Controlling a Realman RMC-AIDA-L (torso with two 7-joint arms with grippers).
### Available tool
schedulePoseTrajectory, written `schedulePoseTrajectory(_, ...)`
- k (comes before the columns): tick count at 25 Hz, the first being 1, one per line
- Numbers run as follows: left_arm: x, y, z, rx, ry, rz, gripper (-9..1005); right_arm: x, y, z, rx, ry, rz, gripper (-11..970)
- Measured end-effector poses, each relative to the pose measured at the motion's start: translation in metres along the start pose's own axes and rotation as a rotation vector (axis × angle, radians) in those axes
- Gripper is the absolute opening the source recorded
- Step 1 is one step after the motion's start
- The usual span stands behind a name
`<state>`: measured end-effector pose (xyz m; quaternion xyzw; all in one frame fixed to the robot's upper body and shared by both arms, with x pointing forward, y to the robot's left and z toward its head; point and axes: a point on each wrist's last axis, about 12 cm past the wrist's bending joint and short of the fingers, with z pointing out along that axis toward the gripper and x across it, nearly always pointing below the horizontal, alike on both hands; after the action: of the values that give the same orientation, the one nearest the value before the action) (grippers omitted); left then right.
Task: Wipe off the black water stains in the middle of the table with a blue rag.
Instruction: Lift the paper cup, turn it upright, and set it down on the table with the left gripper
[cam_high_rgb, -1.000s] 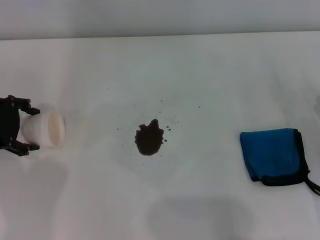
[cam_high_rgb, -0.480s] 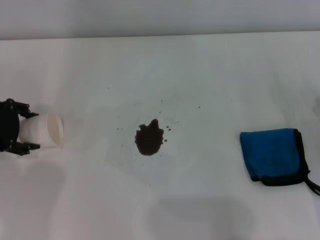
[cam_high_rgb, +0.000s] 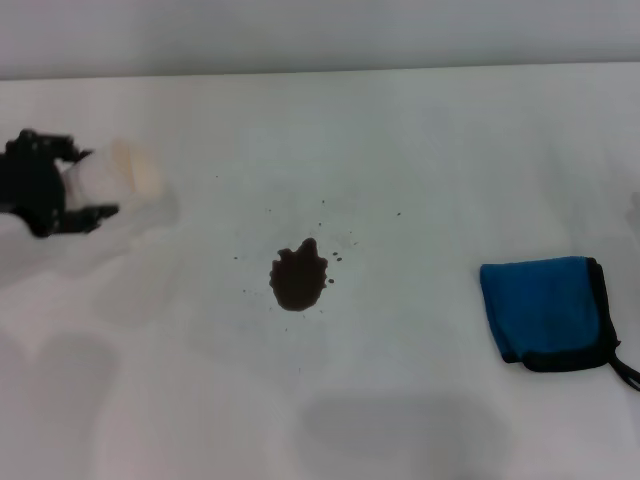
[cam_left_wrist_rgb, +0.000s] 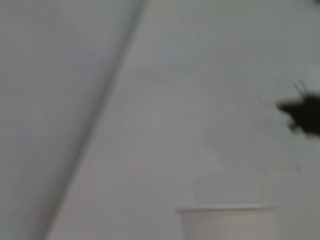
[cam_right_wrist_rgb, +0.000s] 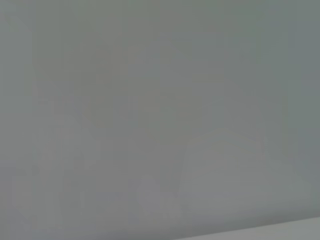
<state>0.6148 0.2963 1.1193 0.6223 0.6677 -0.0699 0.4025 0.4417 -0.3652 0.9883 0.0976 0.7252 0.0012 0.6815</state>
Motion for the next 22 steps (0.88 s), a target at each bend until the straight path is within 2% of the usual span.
schedulePoseTrajectory(6,-0.011,-0.006,0.014,-0.103,-0.216,-0.103,620,-0.005,-0.004,0.003,-0.006,-0.018,-0.026,841)
schedulePoseTrajectory(12,-0.019,-0.019,0.027,-0.186,-0.425,-0.243,603,-0.016,-0.018,0.004,0.011,-0.075,-0.078,841)
schedulePoseTrajectory(16,-0.019,-0.041,0.044,-0.192,-0.502,-0.328,591,-0.027,-0.028,0.006,0.015,-0.124,-0.120,841)
schedulePoseTrajectory(19,-0.015,-0.067,0.059,-0.201,-0.516,-0.399,592,-0.034,-0.035,0.008,0.016,-0.152,-0.151,841)
schedulePoseTrajectory(22,-0.010,-0.090,0.065,-0.245,-0.543,-0.455,593,-0.040,-0.039,0.009,0.015,-0.170,-0.175,841)
